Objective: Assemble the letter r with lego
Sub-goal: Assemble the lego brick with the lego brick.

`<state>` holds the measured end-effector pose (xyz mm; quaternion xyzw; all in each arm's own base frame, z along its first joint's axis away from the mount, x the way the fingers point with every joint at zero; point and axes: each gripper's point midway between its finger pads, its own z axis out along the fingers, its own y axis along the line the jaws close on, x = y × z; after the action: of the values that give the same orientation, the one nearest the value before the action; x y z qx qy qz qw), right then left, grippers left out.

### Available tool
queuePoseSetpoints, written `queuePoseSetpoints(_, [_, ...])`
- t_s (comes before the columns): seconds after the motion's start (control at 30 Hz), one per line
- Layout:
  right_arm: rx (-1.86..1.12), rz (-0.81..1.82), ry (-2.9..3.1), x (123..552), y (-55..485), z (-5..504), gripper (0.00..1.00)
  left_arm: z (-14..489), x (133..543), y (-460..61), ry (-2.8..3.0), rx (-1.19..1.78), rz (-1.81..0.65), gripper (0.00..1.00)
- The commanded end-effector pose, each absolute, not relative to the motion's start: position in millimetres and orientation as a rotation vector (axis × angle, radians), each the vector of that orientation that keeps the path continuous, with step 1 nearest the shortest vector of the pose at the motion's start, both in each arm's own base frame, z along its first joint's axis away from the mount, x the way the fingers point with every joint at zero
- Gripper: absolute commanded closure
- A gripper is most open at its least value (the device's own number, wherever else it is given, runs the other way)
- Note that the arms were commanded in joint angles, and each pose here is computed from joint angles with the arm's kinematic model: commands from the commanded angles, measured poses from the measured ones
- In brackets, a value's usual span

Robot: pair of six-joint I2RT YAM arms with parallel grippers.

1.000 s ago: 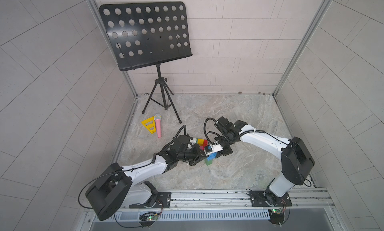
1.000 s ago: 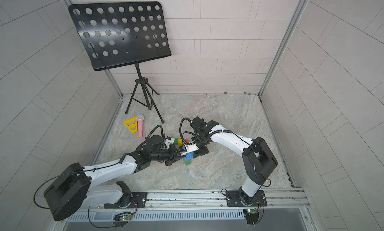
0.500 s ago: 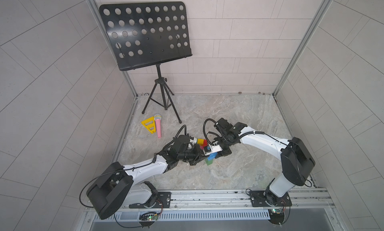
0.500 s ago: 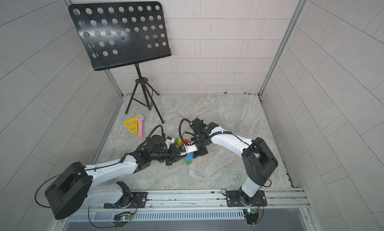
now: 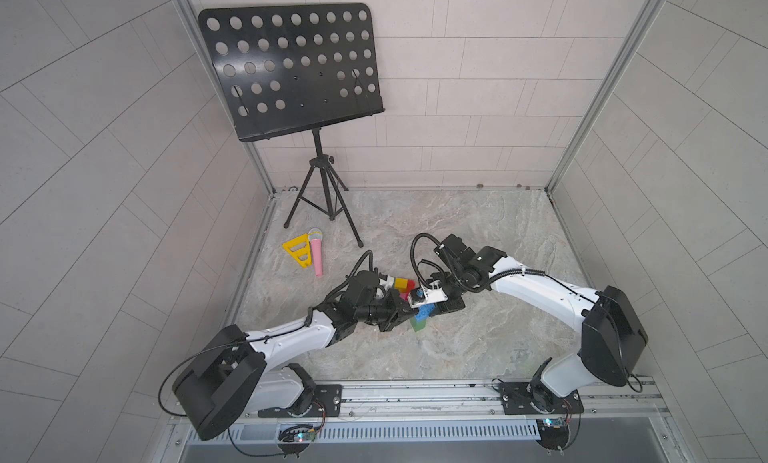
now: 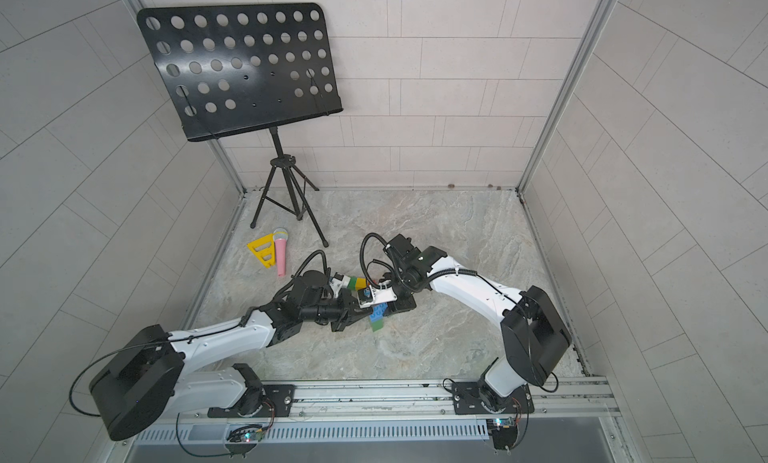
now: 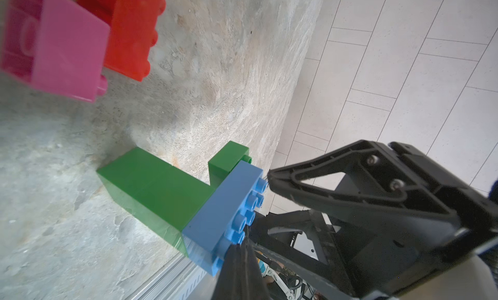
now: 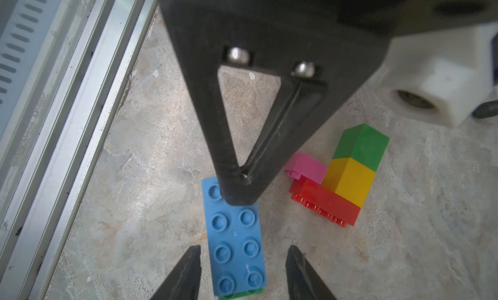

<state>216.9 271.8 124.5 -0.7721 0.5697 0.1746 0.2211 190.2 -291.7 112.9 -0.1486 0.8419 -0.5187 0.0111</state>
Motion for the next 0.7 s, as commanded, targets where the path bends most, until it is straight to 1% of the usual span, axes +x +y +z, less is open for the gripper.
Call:
queuePoseSetpoints(0.0, [-2.104, 0.525, 1.569, 205, 273, 131, 0.46, 74, 176, -273, 2.785, -0.567, -1.423, 1.00])
queuePoseSetpoints(0.67, [-1.958, 0.548, 1.526, 200, 288, 155, 0.46, 135, 197, -300, 2.629, -0.426, -1.614, 1.00])
